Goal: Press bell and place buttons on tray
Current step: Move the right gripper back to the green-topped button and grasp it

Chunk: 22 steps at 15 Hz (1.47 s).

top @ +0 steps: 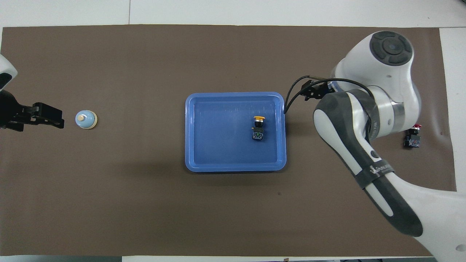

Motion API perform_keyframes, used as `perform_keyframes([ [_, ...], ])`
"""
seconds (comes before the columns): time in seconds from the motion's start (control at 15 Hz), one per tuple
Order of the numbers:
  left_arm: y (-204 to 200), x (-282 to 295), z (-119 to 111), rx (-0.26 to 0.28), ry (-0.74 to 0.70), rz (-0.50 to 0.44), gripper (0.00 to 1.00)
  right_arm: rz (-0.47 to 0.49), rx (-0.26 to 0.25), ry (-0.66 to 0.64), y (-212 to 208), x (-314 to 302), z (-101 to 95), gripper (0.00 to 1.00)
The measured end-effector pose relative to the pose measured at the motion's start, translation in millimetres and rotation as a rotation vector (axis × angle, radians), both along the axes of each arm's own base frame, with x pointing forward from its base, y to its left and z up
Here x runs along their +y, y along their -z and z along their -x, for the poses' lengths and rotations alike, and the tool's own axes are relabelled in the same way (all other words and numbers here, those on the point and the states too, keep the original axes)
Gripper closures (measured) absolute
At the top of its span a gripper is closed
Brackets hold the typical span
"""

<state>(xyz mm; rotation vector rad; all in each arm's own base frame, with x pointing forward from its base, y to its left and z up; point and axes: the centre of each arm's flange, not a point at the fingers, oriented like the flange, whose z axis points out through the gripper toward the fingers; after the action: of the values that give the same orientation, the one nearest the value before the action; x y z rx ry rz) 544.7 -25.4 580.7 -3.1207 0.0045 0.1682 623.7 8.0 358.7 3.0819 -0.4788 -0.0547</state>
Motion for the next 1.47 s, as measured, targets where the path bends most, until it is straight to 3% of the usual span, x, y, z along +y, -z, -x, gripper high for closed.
perform_keyframes([
  [0.33, 0.0, 0.0, 0.0, 0.0, 0.0, 0.0, 0.0, -0.003, -0.033, 0.009, 59.1, -22.5, 26.1, 0.0],
  [0.67, 0.0, 0.0, 0.0, 0.0, 0.0, 0.0, 0.0, -0.004, -0.016, 0.004, 78.3, -20.0, 42.3, 0.05],
  [1.0, 0.0, 0.0, 0.0, 0.0, 0.0, 0.0, 0.0, -0.005, -0.024, -0.006, 70.9, -15.0, 42.6, 0.59],
  [1.2, 0.0, 0.0, 0.0, 0.0, 0.0, 0.0, 0.0, -0.005, -0.003, -0.018, 61.7, -7.7, 42.2, 0.6],
  [1.47, 0.0, 0.0, 0.0, 0.0, 0.0, 0.0, 0.0, -0.002, 0.021, -0.051, 1.7, 48.5, 21.6, 0.6],
])
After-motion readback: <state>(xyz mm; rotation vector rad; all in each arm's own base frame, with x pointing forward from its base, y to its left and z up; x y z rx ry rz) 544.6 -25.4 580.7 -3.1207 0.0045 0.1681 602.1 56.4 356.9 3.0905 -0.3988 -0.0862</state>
